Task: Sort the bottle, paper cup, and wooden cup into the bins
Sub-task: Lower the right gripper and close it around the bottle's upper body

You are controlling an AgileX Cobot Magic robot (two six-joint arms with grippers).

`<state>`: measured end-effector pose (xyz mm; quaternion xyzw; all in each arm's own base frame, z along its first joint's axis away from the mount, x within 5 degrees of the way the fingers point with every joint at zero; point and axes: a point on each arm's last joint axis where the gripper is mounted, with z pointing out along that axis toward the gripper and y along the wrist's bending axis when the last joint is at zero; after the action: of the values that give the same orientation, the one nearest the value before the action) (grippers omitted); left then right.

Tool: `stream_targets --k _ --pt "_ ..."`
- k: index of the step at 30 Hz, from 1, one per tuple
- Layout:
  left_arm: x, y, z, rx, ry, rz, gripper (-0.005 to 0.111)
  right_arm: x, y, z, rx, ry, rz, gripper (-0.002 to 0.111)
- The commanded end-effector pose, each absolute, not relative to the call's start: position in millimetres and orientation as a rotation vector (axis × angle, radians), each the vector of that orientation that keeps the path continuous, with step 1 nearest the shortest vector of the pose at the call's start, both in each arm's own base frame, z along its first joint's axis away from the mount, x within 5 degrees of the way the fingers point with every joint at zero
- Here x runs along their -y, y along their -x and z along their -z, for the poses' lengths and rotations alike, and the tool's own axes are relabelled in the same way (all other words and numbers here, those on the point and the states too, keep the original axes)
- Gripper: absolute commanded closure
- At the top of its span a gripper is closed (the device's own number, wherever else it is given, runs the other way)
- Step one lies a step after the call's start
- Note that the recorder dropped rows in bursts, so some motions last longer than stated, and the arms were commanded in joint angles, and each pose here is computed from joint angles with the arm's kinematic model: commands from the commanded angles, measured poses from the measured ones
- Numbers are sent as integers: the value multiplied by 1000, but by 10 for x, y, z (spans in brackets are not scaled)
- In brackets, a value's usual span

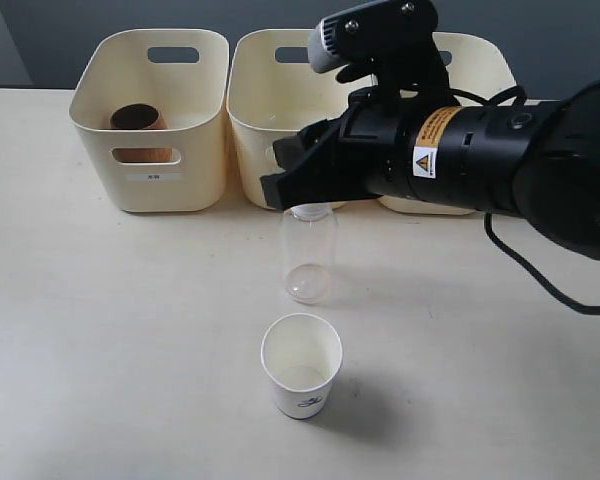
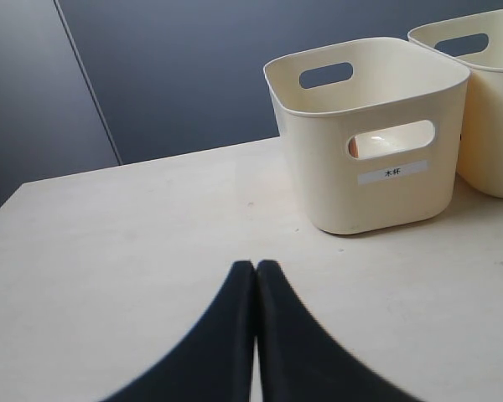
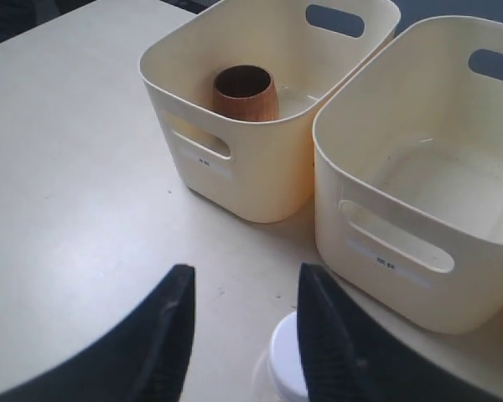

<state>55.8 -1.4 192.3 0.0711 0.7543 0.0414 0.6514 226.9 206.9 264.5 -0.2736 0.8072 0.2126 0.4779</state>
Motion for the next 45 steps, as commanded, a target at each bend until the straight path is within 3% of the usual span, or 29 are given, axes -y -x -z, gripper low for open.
stream_targets --k 1,14,19,21,23,25,29,31,33,45 --pt "16 -555 -1922 -1708 -161 -89 107 -2075 -2268 -2639 -1964 666 -526 69" --pt "16 -555 -1922 -1708 -161 -89 107 -2070 -2276 -2541 -2030 679 -495 70" --pt "16 -555 -1922 -1708 -161 -89 107 -2070 -2276 -2541 -2031 677 -496 103" --pt "16 -555 -1922 -1708 -161 -89 107 -2067 -2275 -2536 -2036 678 -493 107" --pt "16 -555 -1922 -1708 -161 -89 107 -2064 -2274 -2531 -2038 689 -484 99" --pt "16 -555 -1922 -1708 -161 -89 107 -2061 -2272 -2525 -2043 698 -474 84" --pt "16 -555 -1922 -1708 -161 -89 107 -2059 -2271 -2523 -2055 678 -485 35" --pt "16 -555 -1922 -1708 -161 -89 107 -2060 -2270 -2523 -2072 637 -510 19" --pt "16 -555 -1922 -1708 -161 -89 107 -2064 -2273 -2510 -2088 609 -526 15" --pt "16 -555 -1922 -1708 -161 -89 107 -2145 -2354 -2329 -2102 617 -527 15"
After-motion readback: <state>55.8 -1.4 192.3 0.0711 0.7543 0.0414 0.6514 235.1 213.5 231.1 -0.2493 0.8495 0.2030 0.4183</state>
